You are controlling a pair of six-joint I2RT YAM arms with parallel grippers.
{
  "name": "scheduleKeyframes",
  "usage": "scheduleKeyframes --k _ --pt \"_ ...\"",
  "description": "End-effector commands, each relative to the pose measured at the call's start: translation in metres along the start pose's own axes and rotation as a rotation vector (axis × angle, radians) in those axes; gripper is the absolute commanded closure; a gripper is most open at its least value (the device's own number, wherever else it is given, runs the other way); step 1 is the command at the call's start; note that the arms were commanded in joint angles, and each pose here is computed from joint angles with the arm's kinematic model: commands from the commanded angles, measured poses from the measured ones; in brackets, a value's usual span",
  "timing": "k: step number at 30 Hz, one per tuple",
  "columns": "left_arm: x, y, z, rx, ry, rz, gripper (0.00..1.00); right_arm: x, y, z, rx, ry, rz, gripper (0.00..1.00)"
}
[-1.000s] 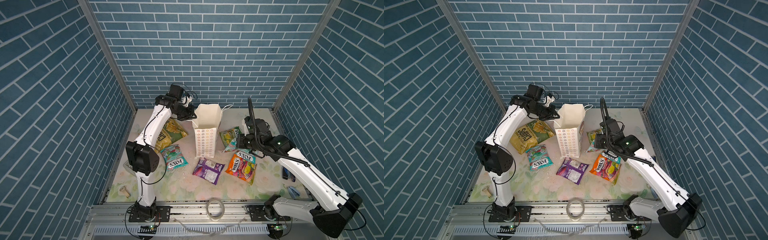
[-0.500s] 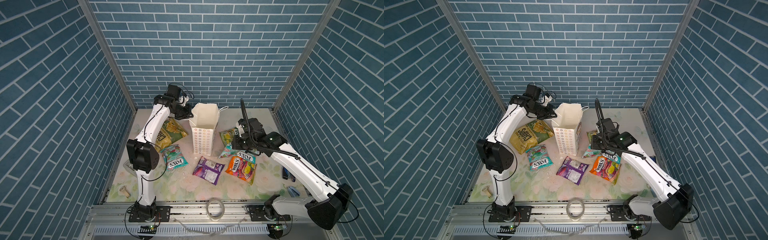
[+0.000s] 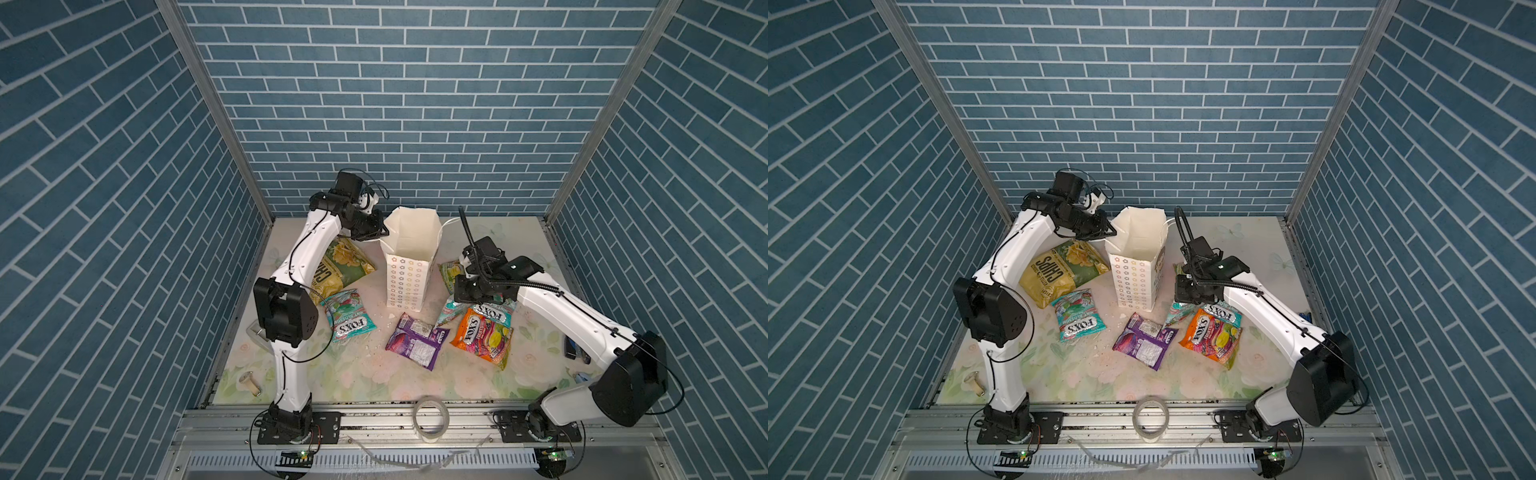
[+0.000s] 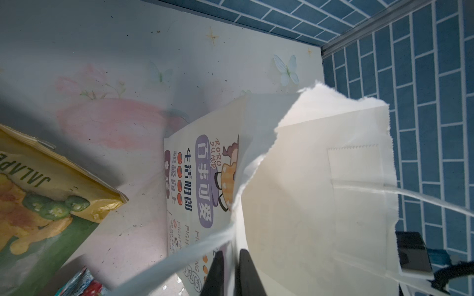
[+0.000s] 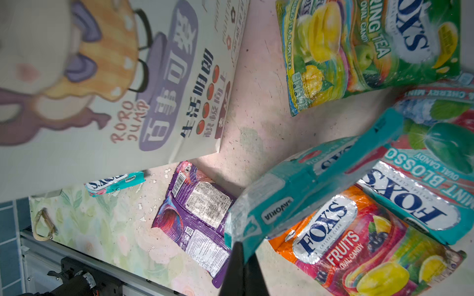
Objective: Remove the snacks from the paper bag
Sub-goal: 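Lower the teal packet onto the table beside the bag with the right gripper, then open the right gripper on the teal packet while the left releases the bag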
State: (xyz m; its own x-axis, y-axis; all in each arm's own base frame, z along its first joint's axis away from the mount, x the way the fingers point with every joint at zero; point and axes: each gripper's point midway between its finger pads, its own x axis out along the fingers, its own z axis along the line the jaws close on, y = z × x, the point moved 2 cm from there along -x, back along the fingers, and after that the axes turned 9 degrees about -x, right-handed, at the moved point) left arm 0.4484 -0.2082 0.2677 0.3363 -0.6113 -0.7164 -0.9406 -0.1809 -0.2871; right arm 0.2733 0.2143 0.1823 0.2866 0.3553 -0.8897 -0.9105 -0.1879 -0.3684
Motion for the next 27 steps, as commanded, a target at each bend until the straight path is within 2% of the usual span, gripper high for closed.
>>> scheduleKeyframes --k 1,13,16,18,21,25,27 --pt "-0.019 0.000 -0.008 0.023 0.004 -0.039 0.79 0.001 -0.010 0.006 0.007 -0.021 0.001 1.00" --pt "-0.035 -0.002 -0.023 0.038 0.045 -0.075 0.66 0.023 -0.023 0.026 0.014 -0.145 -0.007 1.00" --pt "-0.039 -0.003 -0.028 0.041 0.060 -0.085 0.65 0.023 -0.026 0.030 0.012 -0.166 -0.014 0.94" --pt "-0.043 -0.003 -0.031 0.046 0.073 -0.091 0.60 0.023 -0.027 0.031 0.012 -0.174 -0.021 0.92" --pt "-0.049 -0.002 -0.039 0.057 0.097 -0.104 0.61 0.022 -0.029 0.034 0.009 -0.190 -0.029 0.88" --pt "-0.063 -0.002 -0.050 0.077 0.113 -0.141 0.62 0.020 -0.030 0.036 0.006 -0.205 -0.040 0.78" --pt "-0.069 -0.002 -0.053 0.085 0.116 -0.161 0.62 0.020 -0.030 0.037 0.006 -0.211 -0.045 0.77"
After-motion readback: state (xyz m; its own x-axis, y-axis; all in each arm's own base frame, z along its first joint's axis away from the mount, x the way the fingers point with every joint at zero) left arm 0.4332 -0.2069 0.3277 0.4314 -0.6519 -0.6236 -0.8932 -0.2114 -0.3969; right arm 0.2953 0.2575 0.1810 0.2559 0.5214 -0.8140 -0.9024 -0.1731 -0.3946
